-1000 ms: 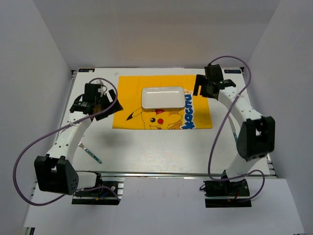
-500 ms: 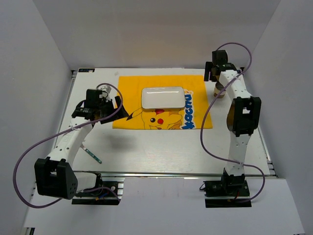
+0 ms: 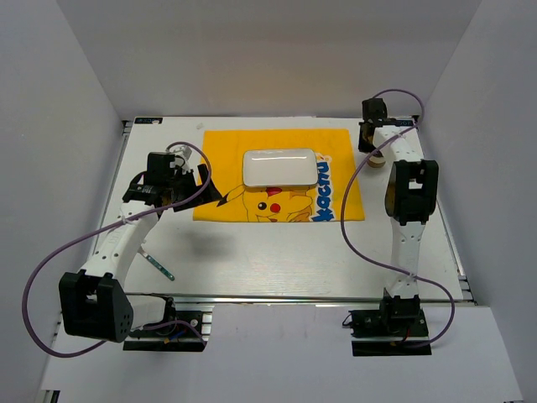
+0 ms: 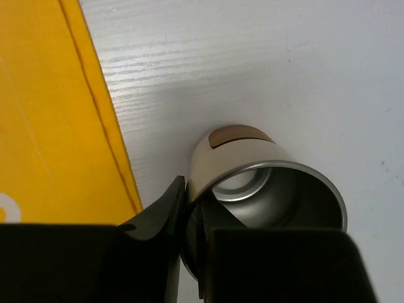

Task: Set the dinner table for one person

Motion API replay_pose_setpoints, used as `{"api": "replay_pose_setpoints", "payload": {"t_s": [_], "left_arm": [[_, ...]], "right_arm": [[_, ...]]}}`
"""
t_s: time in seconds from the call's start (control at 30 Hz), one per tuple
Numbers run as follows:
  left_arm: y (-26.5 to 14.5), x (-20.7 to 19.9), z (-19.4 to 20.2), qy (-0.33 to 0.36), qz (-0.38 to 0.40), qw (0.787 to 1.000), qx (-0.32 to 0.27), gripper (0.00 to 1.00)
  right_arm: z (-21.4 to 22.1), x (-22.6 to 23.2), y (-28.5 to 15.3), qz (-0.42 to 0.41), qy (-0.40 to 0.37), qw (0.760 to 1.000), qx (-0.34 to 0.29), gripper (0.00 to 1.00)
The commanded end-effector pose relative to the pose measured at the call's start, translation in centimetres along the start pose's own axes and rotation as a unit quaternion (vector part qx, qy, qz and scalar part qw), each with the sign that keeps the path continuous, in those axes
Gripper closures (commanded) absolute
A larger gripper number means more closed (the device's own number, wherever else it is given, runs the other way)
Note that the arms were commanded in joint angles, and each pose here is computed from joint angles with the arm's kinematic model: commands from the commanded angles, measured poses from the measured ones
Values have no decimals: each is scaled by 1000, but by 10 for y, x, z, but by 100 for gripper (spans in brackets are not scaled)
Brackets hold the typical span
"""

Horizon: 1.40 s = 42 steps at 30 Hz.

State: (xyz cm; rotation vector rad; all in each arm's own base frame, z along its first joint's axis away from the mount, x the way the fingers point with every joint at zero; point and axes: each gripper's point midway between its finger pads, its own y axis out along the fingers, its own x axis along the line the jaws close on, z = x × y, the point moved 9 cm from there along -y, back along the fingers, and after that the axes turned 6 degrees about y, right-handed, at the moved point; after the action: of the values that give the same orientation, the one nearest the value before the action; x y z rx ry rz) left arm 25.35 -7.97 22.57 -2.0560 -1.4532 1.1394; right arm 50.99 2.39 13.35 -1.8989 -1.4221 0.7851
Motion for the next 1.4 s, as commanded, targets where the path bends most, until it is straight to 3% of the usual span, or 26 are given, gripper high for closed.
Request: {"api": "replay_pose_setpoints", "payload": {"t_s": [0.0,0.27,0.67,0.77,0.8,0.83,0.97,1.03,1.23,1.37], "left_arm": [[-5,-3,-4,11,13,1000,-14,2],[-7,-2,-5,9,1,1000,-21,2],[-9,-1,-5,9,-4,1000,-26,2],[-8,-1,-5,10,-4,1000,-24,2],[-8,-1,-5,10,-4,1000,-24,2],[-8,-1,-4,10,-4,1000,-22,2],[-9,-1,-5,11,-2,1000,-25,2],[-9,-1,-5,11,-4,1000,-26,2],[-10,8,-5,-18,-57,998,-31,2],[-11,19,-9,-51,-138,988,-43,2]], "right_arm": [[-35,5,-27,-9,13,997,-76,100],[-59,57,-51,-112,-44,988,-98,100],[-51,111,-25,-185,-68,974,-112,100],[-49,119,-20,-179,-64,975,-114,83],[-48,118,-18,-176,-61,976,-112,74],[-46,118,-14,-174,-59,977,-109,58],[-44,122,-13,-185,-49,976,-107,32],[-53,124,-26,-206,-44,970,-120,12],[-105,117,-116,-265,-15,939,-217,11],[-129,101,-183,-281,-9,918,-280,11]]}}
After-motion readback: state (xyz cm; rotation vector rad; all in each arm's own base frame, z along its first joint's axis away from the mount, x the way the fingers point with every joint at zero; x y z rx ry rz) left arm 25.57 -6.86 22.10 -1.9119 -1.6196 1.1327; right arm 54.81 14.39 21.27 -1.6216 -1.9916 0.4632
